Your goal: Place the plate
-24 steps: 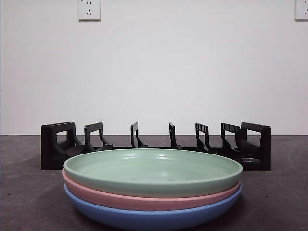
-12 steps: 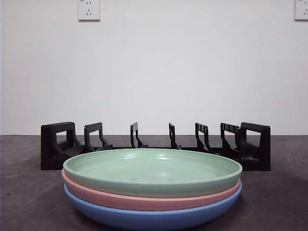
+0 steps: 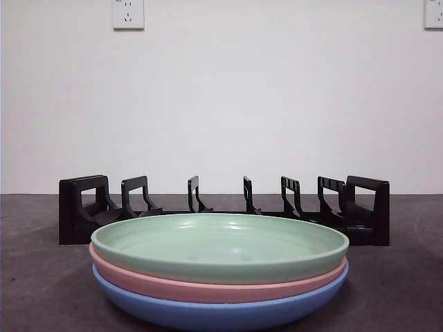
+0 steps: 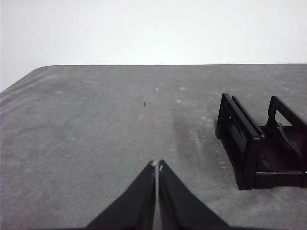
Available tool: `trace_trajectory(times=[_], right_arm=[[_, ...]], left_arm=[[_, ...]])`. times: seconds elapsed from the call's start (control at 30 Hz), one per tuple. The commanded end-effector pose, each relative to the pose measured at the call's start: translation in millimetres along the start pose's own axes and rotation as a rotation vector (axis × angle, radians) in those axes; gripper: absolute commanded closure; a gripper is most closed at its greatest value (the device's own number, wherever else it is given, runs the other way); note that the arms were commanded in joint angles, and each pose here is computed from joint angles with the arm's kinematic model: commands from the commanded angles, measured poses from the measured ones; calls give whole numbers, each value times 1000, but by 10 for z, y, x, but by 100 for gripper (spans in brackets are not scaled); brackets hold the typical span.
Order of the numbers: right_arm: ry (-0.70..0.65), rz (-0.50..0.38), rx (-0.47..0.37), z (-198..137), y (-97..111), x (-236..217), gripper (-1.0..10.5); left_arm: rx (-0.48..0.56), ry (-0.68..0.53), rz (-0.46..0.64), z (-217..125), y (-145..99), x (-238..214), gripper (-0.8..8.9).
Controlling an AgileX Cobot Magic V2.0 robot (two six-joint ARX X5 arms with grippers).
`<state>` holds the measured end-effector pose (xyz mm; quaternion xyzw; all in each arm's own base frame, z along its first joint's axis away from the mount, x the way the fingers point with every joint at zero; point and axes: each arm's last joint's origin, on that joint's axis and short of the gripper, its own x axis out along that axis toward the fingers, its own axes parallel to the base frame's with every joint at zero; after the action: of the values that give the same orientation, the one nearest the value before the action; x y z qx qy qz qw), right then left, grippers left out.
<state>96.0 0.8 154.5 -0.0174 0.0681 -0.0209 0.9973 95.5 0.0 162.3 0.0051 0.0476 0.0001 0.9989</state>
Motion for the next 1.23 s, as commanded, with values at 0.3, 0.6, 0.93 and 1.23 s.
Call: trace_trajectory(times=[0.3, 0.6, 0.93, 1.23], right_arm=[[-47, -6, 20, 36, -3, 2, 927], [-47, -6, 20, 36, -3, 2, 927], [-47, -6, 20, 36, -3, 2, 927], [-47, -6, 19, 36, -3, 2, 927]], left_arm=[[-4, 6, 1, -53, 1, 17, 806], [-4, 6, 1, -54, 1, 17, 806], [-4, 6, 1, -54, 1, 17, 806], [-4, 6, 1, -54, 1, 17, 806]])
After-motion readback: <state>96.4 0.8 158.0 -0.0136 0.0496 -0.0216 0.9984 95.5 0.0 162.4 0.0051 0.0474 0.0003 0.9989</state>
